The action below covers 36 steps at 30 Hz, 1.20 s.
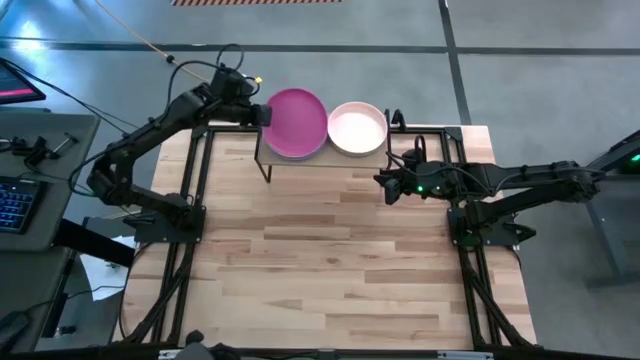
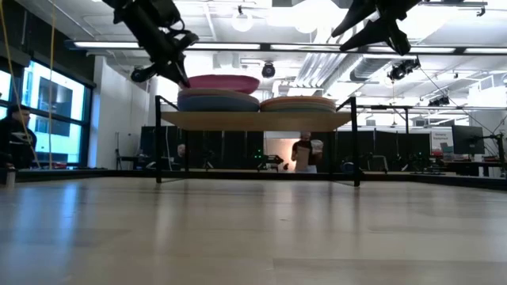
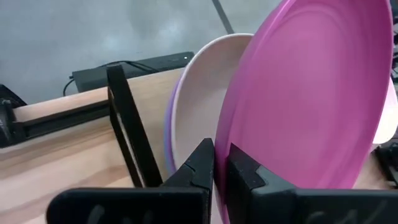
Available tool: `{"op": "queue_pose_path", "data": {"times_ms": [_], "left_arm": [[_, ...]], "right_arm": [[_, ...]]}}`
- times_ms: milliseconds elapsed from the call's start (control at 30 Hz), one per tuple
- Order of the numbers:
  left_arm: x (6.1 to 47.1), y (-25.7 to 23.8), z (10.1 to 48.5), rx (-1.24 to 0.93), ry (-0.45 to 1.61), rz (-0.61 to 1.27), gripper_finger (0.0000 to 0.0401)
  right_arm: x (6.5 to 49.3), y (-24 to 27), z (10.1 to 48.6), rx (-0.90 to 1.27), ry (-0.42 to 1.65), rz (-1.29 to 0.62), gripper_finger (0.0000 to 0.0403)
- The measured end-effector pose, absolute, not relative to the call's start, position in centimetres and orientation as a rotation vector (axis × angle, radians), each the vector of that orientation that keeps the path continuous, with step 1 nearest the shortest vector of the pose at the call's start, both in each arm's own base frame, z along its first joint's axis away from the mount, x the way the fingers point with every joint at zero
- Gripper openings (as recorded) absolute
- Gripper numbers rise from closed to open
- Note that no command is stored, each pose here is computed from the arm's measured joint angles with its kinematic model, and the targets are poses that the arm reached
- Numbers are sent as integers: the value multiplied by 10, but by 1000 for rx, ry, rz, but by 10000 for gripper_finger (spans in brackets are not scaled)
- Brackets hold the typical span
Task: Place and stack plates onto a shelf
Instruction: Stack the pink plate into the light gray plate on the shelf
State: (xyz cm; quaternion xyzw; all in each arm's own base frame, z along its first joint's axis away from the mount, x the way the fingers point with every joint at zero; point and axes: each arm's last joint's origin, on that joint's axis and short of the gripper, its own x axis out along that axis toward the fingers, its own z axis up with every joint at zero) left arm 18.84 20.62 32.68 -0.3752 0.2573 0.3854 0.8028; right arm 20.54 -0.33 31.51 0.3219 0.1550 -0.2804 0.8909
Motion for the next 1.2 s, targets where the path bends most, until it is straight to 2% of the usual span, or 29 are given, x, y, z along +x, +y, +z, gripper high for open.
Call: {"op": "queue_pose_path", "data": {"times_ms": [600, 1200], "left_arm": [[190, 211, 321, -817, 565, 850, 9], [189, 209, 320, -891, 559, 853, 72]], "right_arm": [[205, -3, 315, 673, 324, -577, 129], [205, -3, 313, 664, 344, -581, 129]]}}
